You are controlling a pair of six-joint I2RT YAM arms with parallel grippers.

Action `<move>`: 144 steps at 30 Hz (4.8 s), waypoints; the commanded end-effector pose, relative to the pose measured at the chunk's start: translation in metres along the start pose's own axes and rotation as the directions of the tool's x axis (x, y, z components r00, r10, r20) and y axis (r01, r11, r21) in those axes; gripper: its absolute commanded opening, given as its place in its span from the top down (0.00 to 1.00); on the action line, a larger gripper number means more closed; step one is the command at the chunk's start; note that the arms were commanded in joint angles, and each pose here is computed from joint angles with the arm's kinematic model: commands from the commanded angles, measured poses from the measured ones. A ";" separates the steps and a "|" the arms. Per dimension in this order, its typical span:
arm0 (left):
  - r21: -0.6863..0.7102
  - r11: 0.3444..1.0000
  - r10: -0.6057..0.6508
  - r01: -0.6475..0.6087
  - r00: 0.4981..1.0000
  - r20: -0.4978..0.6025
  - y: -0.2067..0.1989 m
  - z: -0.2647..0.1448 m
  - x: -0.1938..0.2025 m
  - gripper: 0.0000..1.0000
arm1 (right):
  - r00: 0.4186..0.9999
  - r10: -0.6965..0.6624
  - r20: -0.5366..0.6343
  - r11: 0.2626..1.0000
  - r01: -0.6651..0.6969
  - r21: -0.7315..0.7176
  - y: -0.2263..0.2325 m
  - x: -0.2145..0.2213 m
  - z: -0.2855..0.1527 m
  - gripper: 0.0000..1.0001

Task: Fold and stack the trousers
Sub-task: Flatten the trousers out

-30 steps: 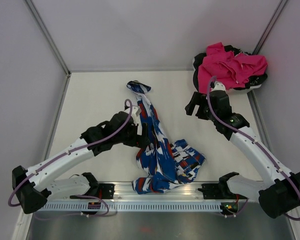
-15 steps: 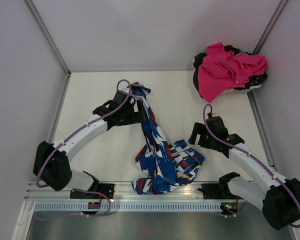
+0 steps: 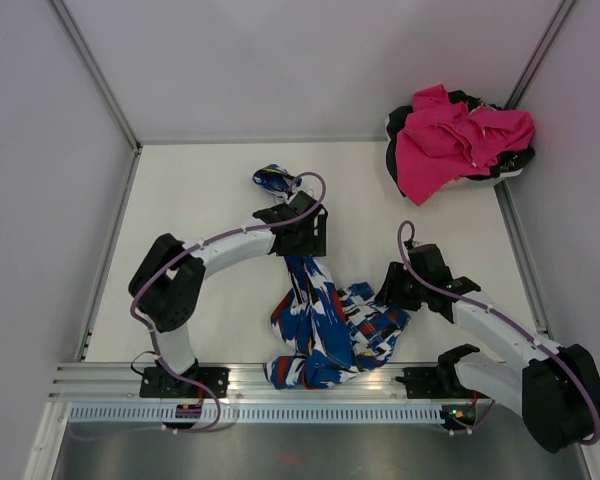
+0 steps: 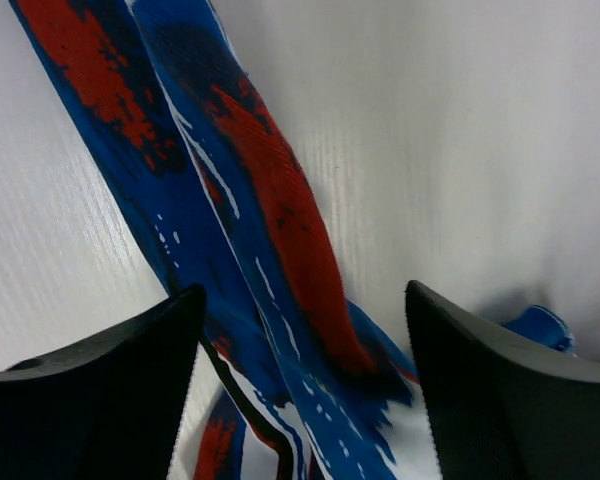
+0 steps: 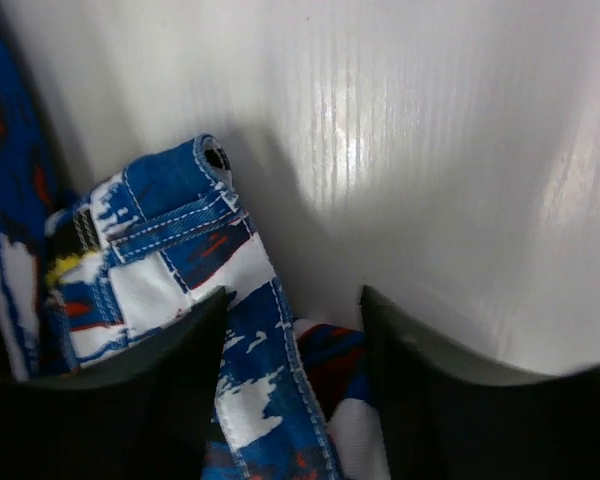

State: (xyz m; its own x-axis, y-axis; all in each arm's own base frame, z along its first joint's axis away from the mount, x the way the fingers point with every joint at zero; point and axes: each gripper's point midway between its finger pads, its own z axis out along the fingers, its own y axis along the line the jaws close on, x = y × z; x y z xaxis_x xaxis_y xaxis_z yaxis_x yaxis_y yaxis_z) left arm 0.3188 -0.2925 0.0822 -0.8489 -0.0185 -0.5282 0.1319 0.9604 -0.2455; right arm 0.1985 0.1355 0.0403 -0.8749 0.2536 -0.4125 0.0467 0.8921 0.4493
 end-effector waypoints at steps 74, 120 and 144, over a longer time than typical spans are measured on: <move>-0.278 0.903 -0.235 0.328 0.917 0.321 0.187 -0.153 0.019 0.98 | 0.979 0.067 0.192 0.961 -0.012 -0.275 0.082 -0.069 -0.018 0.24; -0.376 -0.133 -0.697 0.917 0.183 0.693 0.374 -0.205 0.138 0.00 | 0.918 -0.028 0.396 0.998 0.049 -0.043 0.081 -0.143 -0.024 1.00; -0.444 -0.291 -0.710 0.848 0.120 0.694 0.418 -0.153 0.181 0.67 | 0.890 -0.056 0.452 0.998 0.057 0.013 0.065 -0.174 -0.076 1.00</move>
State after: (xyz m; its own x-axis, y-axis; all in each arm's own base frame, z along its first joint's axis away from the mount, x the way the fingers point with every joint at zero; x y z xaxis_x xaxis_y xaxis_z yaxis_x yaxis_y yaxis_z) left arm 0.1371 0.1421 0.0137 0.1506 -0.8866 -0.4373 -0.9852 -0.1714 0.0082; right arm 0.3085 0.1277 0.1625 -0.6426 0.3327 -0.6902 0.0251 0.9094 0.4151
